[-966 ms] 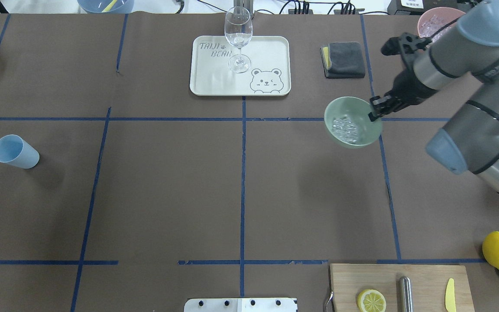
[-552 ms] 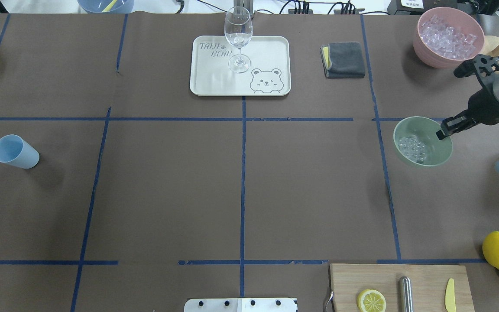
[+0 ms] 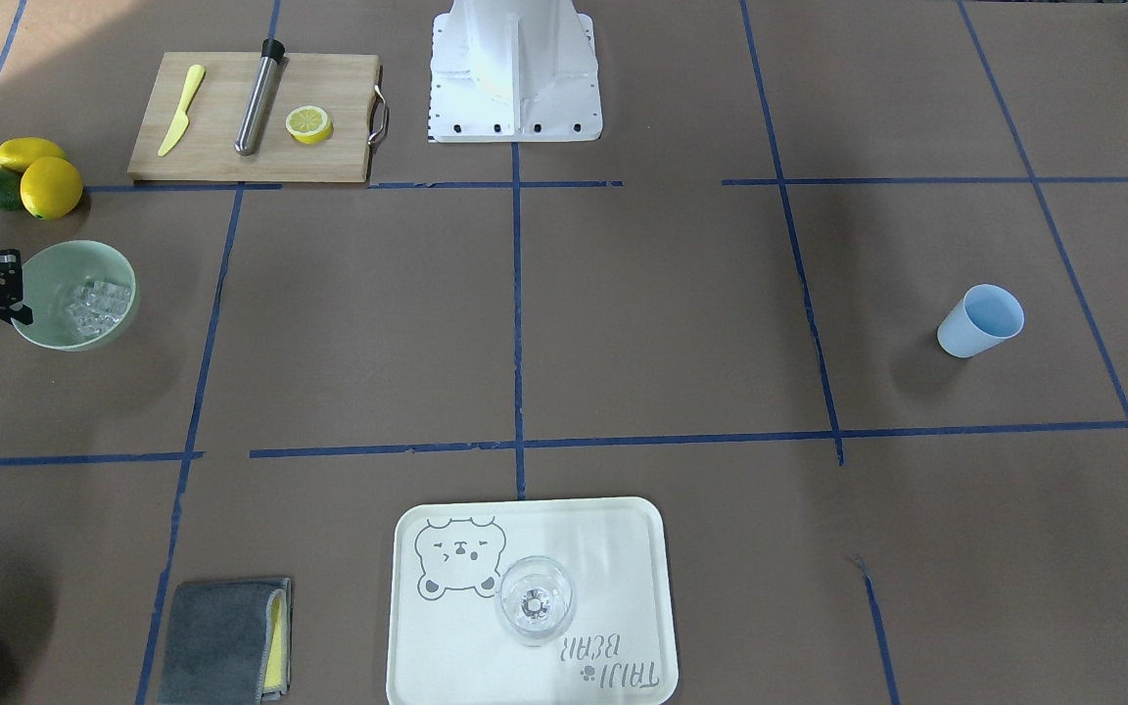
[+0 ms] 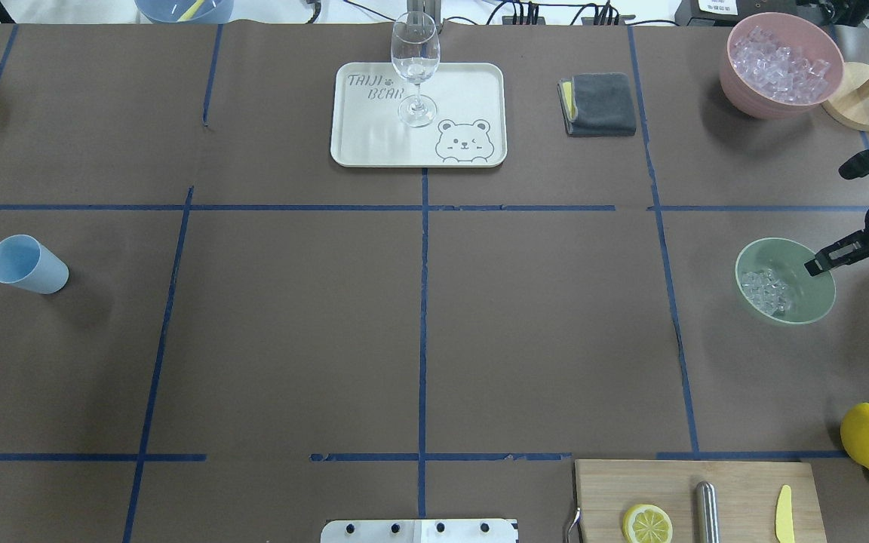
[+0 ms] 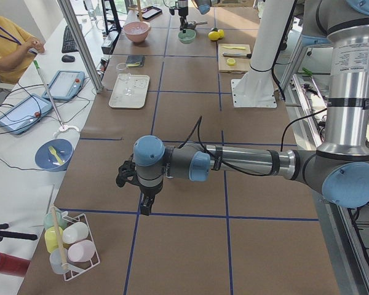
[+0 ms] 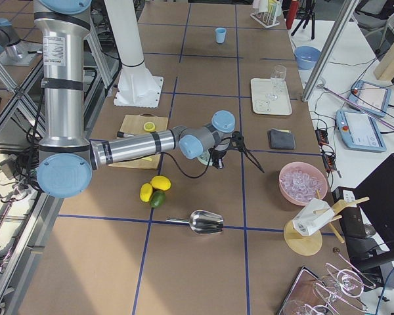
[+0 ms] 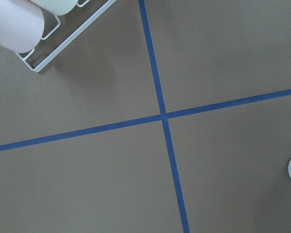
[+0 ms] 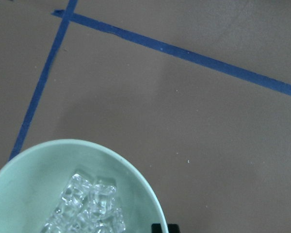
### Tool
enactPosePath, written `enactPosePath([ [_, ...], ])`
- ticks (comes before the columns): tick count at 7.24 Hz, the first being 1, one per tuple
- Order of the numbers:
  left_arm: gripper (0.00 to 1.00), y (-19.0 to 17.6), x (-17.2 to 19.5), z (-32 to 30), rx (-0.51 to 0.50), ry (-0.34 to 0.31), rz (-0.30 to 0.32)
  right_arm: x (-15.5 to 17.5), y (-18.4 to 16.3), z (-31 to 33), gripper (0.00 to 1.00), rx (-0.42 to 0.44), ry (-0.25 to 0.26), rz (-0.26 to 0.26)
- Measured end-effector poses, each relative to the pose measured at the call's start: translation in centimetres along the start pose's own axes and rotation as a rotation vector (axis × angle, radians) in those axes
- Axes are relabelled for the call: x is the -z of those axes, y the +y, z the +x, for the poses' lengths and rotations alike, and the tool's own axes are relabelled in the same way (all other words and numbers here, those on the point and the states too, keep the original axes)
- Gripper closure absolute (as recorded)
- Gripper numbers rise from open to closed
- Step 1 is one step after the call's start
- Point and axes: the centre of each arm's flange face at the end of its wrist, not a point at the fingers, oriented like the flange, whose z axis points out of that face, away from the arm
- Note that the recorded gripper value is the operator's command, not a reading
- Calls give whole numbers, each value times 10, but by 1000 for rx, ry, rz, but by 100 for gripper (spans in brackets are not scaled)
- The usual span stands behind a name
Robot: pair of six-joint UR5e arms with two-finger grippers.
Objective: Pour ice into bowl
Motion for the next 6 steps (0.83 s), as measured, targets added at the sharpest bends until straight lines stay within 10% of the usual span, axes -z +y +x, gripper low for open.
enactPosePath([
  [1, 0, 0, 0, 0, 1, 0, -1, -12, 9, 15, 100, 16, -7, 17],
  [2, 0, 0, 0, 0, 1, 0, -1, -19, 15, 24, 77, 23, -10, 23],
  [3, 0, 0, -1, -1, 1, 0, -1, -23, 17, 29, 1, 24, -10, 24],
  [6, 0, 2, -2, -2, 4, -1, -4, -17, 13, 33, 0, 36, 18, 60],
])
